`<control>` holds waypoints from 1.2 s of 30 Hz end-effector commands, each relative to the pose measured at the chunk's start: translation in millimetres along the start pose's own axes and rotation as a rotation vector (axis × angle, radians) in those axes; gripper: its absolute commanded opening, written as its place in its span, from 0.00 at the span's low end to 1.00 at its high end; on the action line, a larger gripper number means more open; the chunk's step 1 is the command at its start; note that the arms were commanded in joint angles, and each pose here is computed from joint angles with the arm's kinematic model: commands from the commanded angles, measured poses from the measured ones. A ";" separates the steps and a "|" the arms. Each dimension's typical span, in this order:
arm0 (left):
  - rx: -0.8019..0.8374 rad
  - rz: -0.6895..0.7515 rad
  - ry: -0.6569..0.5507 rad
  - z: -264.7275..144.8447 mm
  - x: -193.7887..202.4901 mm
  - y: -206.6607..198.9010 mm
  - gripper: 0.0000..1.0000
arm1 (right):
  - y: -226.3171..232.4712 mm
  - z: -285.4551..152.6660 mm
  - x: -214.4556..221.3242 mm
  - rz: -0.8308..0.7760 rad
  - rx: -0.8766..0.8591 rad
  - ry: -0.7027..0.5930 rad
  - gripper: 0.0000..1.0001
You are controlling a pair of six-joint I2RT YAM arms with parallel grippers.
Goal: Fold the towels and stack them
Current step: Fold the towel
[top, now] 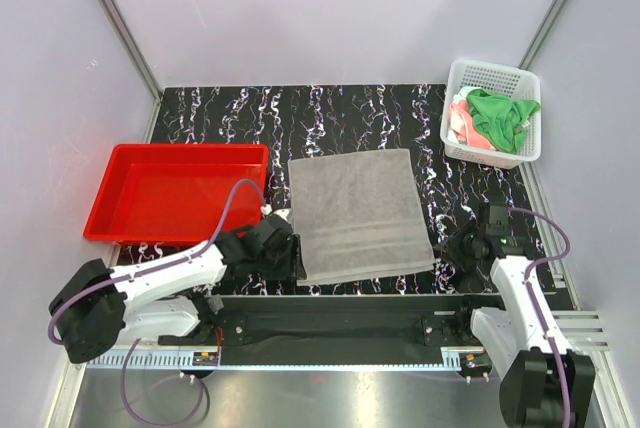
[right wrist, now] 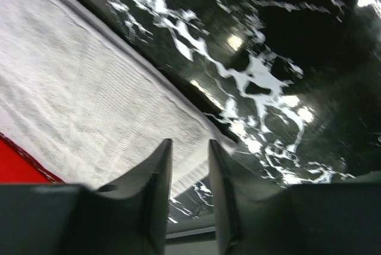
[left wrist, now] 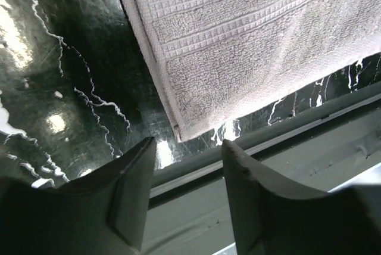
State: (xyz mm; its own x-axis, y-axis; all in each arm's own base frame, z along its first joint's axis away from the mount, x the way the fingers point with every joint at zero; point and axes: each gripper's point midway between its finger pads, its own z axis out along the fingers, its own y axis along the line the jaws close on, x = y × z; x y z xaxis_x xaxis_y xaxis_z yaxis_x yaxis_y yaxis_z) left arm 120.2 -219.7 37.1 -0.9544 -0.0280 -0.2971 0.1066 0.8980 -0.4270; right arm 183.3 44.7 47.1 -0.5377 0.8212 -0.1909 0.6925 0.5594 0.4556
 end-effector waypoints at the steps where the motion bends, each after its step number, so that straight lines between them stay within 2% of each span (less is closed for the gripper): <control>1: 0.029 0.047 -0.066 -18.7 -26.2 -24.1 0.55 | 37.2 -4.2 -28.5 -0.041 -0.076 -0.061 0.35; 5: -0.008 0.084 -0.129 -27.2 -50.8 -31.9 0.56 | 43.1 13.0 -28.0 -0.071 -0.061 0.003 0.32; 9: -0.044 0.121 -0.164 -29.0 -79.1 -37.5 0.55 | 23.7 31.9 -8.7 -0.049 -0.035 0.054 0.32; 13: -0.032 0.113 -0.310 -56.8 -155.2 -36.0 0.55 | 15.0 37.6 4.5 -0.028 -0.052 0.066 0.32; 16: -0.026 0.172 -0.439 -91.2 -222.1 -44.9 0.56 | 22.2 25.4 -3.3 -0.035 -0.064 0.022 0.33; 17: -0.054 0.236 -0.439 -87.2 -236.4 -42.0 0.56 | 30.1 15.6 -14.1 -0.048 -0.061 -0.015 0.34; 18: -0.054 0.259 -0.493 -105.7 -263.5 -49.8 0.58 | 37.3 7.9 -22.1 -0.079 -0.078 -0.046 0.37; 19: -0.059 0.292 -0.493 -107.4 -274.4 -51.6 0.58 | 45.2 1.4 -31.0 -0.101 -0.090 -0.078 0.39; 20: -0.098 0.342 -0.444 -89.0 -284.3 -42.9 0.58 | 69.9 -12.4 -46.5 -0.131 -0.155 -0.127 0.40; 21: -0.087 0.356 -0.460 -103.2 -304.9 -48.8 0.58 | 82.6 -15.9 -54.6 -0.185 -0.191 -0.149 0.44; 22: -0.068 0.376 -0.420 -96.3 -309.0 -49.4 0.57 | 98.6 -19.8 -60.7 -0.226 -0.241 -0.161 0.45; 23: -0.087 0.404 -0.361 -76.8 -315.2 -42.5 0.57 | 135.5 -36.4 -72.2 -0.295 -0.364 -0.189 0.46; 24: -0.107 0.400 -0.322 -72.0 -316.9 -34.0 0.57 | 143.9 -27.9 -77.5 -0.384 -0.364 -0.174 0.47; 25: -0.112 0.410 -0.337 -75.4 -329.4 -37.4 0.57 | 157.2 -28.3 -84.2 -0.434 -0.387 -0.179 0.52; 26: -0.138 0.422 -0.286 -56.9 -329.1 -27.1 0.57 | 182.5 -25.8 -95.9 -0.551 -0.433 -0.174 0.53; 28: -0.150 0.437 -0.276 -48.5 -336.3 -22.7 0.57 | 204.1 -21.4 -104.6 -0.658 -0.460 -0.140 0.54; 29: -0.161 0.464 -0.250 -36.8 -336.6 -16.0 0.56 | 229.4 -35.5 -112.0 -0.719 -0.519 -0.133 0.55; 30: -0.166 0.473 -0.240 -33.1 -338.2 -12.7 0.57 | 229.8 -13.9 -115.6 -0.790 -0.492 -0.086 0.55; 32: -0.146 0.515 -0.215 -20.4 -341.9 -11.2 0.57 | 252.2 -18.6 -129.9 -0.855 -0.504 -0.072 0.54; 33: -0.136 0.515 -0.213 -17.2 -345.4 -9.4 0.57 | 249.4 5.8 -133.1 -0.902 -0.474 -0.024 0.55; 35: -0.102 0.512 -0.173 1.3 -346.0 -8.5 0.57 | 267.9 6.4 -141.8 -0.943 -0.502 -0.004 0.54; 36: -0.093 0.514 -0.161 2.8 -348.8 -9.6 0.57 | 266.6 27.0 -142.5 -1.005 -0.503 0.035 0.54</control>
State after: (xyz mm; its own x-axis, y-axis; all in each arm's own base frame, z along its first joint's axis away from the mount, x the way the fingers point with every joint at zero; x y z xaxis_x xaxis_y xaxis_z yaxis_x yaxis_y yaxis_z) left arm 435.2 -206.0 118.4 -0.7919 0.3244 -0.5174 0.4282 0.8990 -0.0917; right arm 452.3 69.2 184.0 -0.7379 0.2294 -0.6347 -0.1287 0.8754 0.4660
